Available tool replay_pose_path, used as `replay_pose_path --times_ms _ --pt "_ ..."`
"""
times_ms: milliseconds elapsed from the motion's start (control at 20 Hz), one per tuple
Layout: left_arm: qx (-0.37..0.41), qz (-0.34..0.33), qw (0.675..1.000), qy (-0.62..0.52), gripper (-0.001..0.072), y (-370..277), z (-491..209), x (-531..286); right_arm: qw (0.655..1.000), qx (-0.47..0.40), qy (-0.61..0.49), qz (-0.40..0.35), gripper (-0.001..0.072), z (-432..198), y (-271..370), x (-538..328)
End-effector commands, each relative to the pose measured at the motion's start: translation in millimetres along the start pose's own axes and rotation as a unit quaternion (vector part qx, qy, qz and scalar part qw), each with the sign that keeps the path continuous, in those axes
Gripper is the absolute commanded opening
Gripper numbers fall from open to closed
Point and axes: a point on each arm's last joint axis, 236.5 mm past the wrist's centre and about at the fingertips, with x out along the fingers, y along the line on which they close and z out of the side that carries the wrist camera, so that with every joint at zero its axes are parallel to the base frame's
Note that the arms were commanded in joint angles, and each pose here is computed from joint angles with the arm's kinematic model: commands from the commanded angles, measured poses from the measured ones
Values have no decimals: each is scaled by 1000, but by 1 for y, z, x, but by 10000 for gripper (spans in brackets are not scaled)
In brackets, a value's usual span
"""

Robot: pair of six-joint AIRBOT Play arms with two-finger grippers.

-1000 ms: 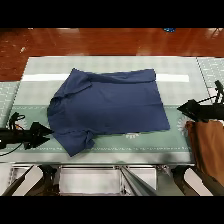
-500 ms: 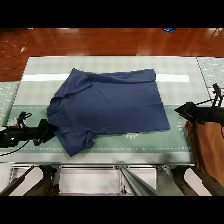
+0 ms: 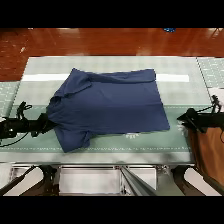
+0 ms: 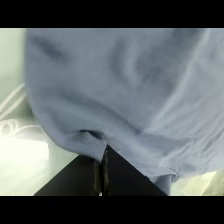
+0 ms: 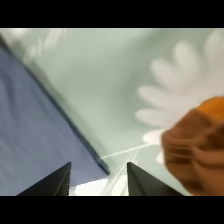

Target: Fold the shirts.

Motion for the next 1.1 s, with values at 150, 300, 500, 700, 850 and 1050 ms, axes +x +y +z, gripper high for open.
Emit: replay_pose_path --times_ms 150,300,500,700,850,1050 --pt "8 -11 1000 4 31 -9 1 -3 991 -3 132 14 408 -42 8 53" --pt "8 -12 1000 4 31 -9 1 -3 992 -25 120 32 392 -35 35 71" --pt "5 -36 999 -5 31 -23 9 -9 986 -131 56 82 22 7 113 58" --pt "91 -196 968 -124 30 -149 80 -95 958 -259 -13 125 22 57 210 -30" --pt "210 -259 901 -277 29 -258 112 -223 913 -340 -167 155 22 103 300 -155" --pt "332 -209 802 -450 29 -350 82 -377 831 -401 -337 189 22 87 375 -316"
